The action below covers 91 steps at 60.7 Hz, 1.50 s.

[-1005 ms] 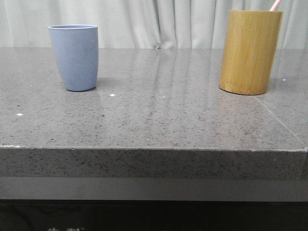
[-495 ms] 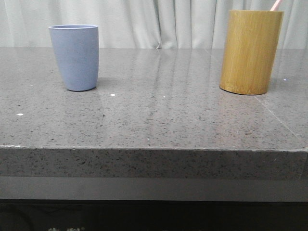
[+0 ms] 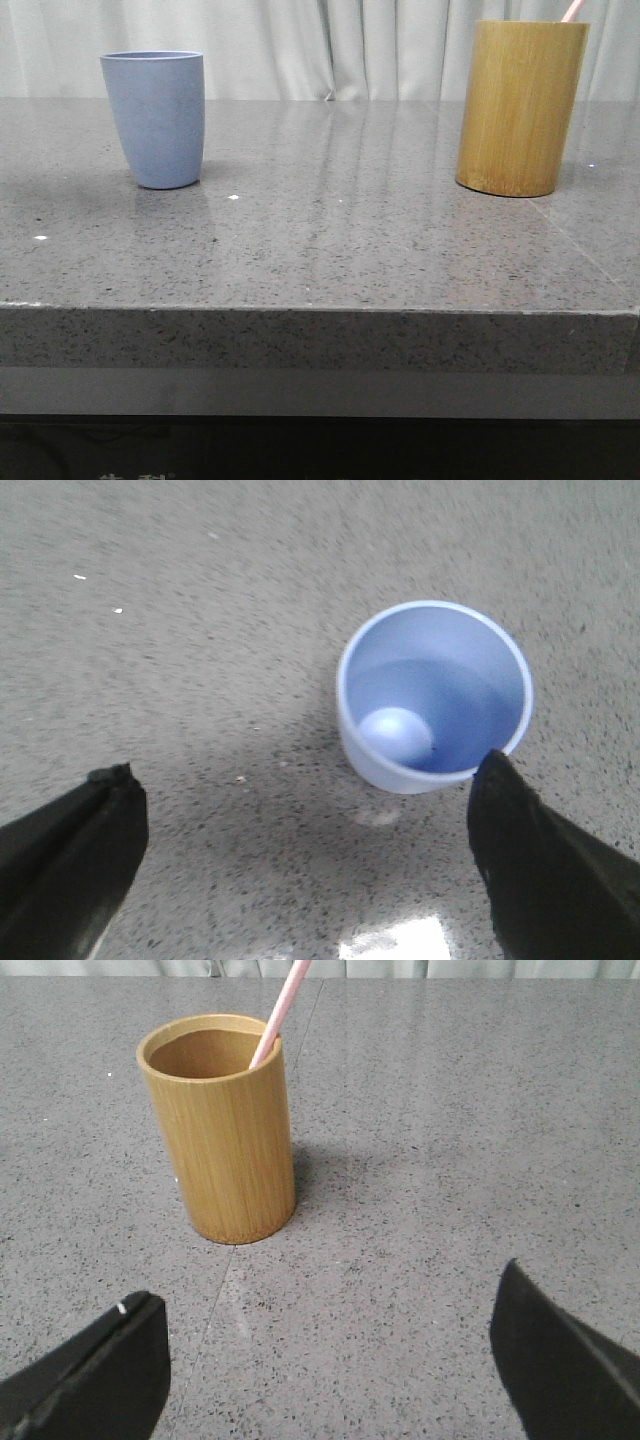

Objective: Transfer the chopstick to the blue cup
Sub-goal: 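Reach the left gripper down and grasp the light blue cup's rim, then slide the blue cup with the left gripper next to the bamboo holder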

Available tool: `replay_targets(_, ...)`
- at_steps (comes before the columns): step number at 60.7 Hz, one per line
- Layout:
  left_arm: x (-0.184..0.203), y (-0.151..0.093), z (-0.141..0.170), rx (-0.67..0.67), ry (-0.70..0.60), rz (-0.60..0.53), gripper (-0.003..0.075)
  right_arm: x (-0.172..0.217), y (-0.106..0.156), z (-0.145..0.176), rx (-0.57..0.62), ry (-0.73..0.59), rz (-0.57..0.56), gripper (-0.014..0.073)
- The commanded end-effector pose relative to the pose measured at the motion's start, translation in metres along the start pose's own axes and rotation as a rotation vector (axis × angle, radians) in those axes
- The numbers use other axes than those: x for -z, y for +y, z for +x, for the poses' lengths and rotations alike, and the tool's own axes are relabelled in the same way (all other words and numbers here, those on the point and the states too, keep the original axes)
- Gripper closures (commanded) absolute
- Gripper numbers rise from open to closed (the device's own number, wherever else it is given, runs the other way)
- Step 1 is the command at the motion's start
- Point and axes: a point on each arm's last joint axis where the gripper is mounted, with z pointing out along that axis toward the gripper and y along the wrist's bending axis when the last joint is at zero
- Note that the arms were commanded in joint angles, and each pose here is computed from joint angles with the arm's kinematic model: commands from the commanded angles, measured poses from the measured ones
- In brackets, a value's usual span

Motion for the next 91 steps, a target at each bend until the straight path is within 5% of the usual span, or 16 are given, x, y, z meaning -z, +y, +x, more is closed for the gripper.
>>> replay_targets(1,0.006,-0.004,-0.023,-0.013,-0.019,0.015,0.0081,0.003,0.001,-0.018,0.022,-0.107,-0.002,-0.0061)
replay_targets(34,-0.073,-0.004,-0.042,-0.021,0.174,0.027,0.0091,0.003,0.001,-0.019,0.022,-0.125,-0.003,-0.0061)
replay_targets(42,-0.076,-0.004,-0.042,-0.035,0.174,0.032,0.0221,0.003,0.001,-0.019,0.022,-0.125,-0.003,-0.0061)
replay_targets(60,-0.076,-0.004,-0.042,-0.036,0.172,0.038,0.0731,0.003,0.001,-0.020,0.022,-0.126,-0.003,-0.0061)
replay_targets(74,-0.073,-0.026,-0.046,-0.127,0.154,0.106,0.0738,0.004,0.001,-0.020,0.022,-0.136,-0.003,-0.0061)
replay_targets(91,-0.062,-0.090,-0.069,-0.244,0.081,0.206,0.0738,0.004,0.001,-0.021,0.022,-0.137,-0.003,-0.0061)
